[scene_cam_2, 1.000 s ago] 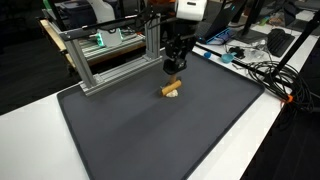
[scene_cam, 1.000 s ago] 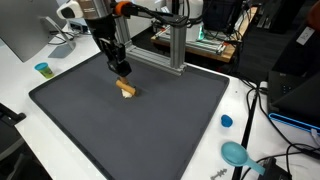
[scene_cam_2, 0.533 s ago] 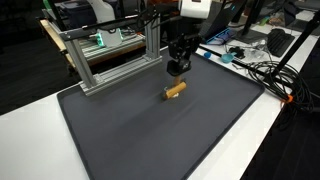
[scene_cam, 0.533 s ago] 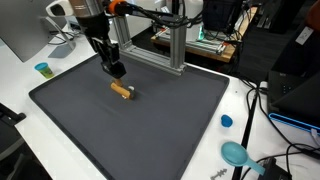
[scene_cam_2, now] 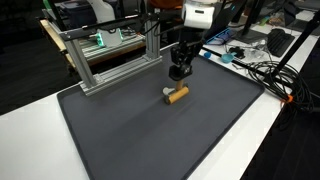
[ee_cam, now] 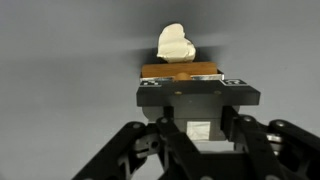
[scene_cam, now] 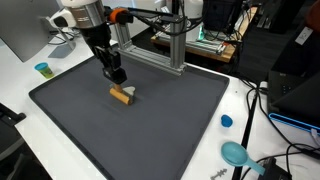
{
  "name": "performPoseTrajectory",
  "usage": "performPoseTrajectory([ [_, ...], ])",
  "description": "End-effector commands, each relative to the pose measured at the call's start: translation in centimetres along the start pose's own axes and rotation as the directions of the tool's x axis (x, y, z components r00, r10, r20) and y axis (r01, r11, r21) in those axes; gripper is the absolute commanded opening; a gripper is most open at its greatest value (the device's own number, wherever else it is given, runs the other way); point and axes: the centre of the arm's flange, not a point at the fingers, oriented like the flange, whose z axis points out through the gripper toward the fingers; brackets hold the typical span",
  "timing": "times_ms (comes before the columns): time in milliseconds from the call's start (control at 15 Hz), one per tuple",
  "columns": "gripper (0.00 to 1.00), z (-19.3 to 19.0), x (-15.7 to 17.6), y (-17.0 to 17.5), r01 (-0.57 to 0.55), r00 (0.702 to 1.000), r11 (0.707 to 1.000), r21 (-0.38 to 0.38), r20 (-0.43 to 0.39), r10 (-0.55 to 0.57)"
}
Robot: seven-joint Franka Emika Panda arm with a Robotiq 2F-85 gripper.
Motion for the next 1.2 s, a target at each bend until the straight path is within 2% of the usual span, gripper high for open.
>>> performPoseTrajectory([
  [0,0.23,-1.5,0.2,1.4,-0.062,0.997,0.996,0.067,-0.04,0.064],
  [133,0.23,-3.7,-0.8,3.5,-0.044,0.993,0.994,0.1,-0.103,0.054],
  [333,0.23,-6.0,-1.7,5.2,0.034,0.982,0.997,0.069,-0.186,-0.021],
  [400,0.23,-6.4,-2.2,5.2,0.069,0.981,0.997,0.046,-0.187,-0.059],
  [600,0.23,-6.6,-4.0,3.6,0.186,0.969,0.981,0.047,-0.172,-0.176],
  [800,0.23,-6.3,-5.5,1.7,0.317,0.936,0.947,0.052,-0.18,-0.303],
  [1133,0.23,-3.5,-6.0,1.1,0.403,0.895,0.913,-0.069,-0.178,-0.408],
])
